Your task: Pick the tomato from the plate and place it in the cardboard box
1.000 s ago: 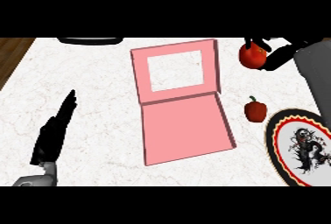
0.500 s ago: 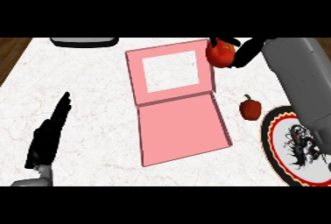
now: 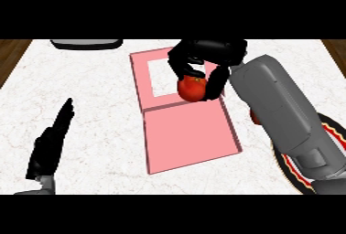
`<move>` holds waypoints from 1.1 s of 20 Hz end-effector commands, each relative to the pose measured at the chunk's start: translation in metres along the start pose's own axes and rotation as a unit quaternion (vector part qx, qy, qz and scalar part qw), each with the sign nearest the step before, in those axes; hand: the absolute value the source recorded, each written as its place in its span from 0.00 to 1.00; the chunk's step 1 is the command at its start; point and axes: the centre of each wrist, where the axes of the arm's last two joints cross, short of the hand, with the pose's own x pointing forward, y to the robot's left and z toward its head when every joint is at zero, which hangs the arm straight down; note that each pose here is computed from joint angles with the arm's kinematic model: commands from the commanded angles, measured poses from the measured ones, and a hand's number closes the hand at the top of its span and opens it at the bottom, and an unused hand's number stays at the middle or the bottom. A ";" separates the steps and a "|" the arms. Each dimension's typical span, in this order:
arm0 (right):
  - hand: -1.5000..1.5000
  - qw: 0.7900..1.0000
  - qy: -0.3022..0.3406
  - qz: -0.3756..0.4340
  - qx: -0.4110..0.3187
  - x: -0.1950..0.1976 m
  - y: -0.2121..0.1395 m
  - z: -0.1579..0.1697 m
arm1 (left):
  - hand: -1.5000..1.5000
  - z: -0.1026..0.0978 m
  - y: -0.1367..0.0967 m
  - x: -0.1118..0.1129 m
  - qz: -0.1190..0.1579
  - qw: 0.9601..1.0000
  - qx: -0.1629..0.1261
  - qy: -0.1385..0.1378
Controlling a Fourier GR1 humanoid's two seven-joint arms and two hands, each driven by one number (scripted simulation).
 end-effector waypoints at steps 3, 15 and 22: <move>1.00 0.998 0.014 -0.002 0.069 0.022 0.045 -0.025 | 0.50 0.003 0.008 -0.002 0.002 1.000 -0.003 0.000; 0.00 0.991 0.036 -0.129 0.023 0.000 0.090 -0.041 | 0.50 -0.006 -0.010 -0.002 0.006 1.000 -0.009 -0.013; 0.00 0.956 0.041 -0.271 -0.108 -0.010 0.054 -0.035 | 0.50 -0.003 -0.006 0.005 0.001 1.000 -0.018 -0.006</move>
